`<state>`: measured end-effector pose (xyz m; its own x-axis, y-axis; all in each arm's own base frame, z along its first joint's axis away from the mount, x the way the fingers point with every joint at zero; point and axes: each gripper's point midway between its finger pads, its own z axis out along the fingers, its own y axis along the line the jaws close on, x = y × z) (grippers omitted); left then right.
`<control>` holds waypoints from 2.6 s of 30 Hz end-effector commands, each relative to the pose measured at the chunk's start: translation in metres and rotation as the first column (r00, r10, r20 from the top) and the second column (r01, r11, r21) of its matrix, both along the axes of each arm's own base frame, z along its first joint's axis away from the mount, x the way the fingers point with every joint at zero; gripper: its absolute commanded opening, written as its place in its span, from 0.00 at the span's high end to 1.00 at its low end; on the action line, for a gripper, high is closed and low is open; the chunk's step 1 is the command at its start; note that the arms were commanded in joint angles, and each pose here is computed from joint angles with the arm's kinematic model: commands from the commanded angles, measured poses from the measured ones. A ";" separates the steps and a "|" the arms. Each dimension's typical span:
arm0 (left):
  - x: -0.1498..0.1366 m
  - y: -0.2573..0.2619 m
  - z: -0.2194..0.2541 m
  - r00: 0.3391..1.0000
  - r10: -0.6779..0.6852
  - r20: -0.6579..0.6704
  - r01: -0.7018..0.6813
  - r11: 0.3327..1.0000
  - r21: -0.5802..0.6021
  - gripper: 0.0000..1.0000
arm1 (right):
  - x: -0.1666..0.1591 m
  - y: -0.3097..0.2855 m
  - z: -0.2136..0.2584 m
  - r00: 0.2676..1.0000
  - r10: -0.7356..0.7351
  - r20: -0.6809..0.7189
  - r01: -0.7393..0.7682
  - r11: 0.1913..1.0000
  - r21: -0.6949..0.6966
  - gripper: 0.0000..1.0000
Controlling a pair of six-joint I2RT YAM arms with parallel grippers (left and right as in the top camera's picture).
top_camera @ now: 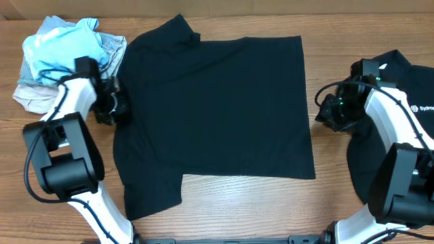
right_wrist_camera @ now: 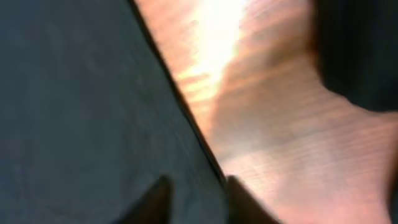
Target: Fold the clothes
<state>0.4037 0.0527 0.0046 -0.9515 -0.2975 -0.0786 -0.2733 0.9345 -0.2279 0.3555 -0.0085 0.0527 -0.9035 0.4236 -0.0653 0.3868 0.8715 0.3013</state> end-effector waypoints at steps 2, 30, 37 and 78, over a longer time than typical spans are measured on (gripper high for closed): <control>0.012 -0.013 0.007 0.996 -0.082 0.024 0.082 0.997 -0.009 0.49 | 0.005 0.039 -0.006 0.992 0.055 0.111 -0.076 0.978 0.192 0.96; -0.014 0.020 0.051 0.990 -0.030 -0.140 0.041 0.997 0.073 0.00 | 0.030 -0.002 -0.046 0.939 -0.213 0.270 0.186 0.975 0.121 0.91; -0.028 -0.001 0.055 0.982 -0.105 -0.154 0.097 0.994 -0.057 0.19 | 0.029 0.030 -0.001 0.933 -0.031 0.359 -0.055 0.972 0.227 0.54; -0.173 -0.022 0.087 0.941 0.184 -0.283 -0.180 0.983 0.039 0.04 | -0.155 -0.020 -0.062 0.840 -0.473 -0.266 0.474 0.878 -0.061 0.74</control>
<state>0.2440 0.0320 0.1049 -0.8955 -0.4238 0.1364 -0.4400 0.8890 -0.1269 0.2044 -0.0231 -0.0020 -0.5858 0.7922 0.1709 0.8098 0.5637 0.1625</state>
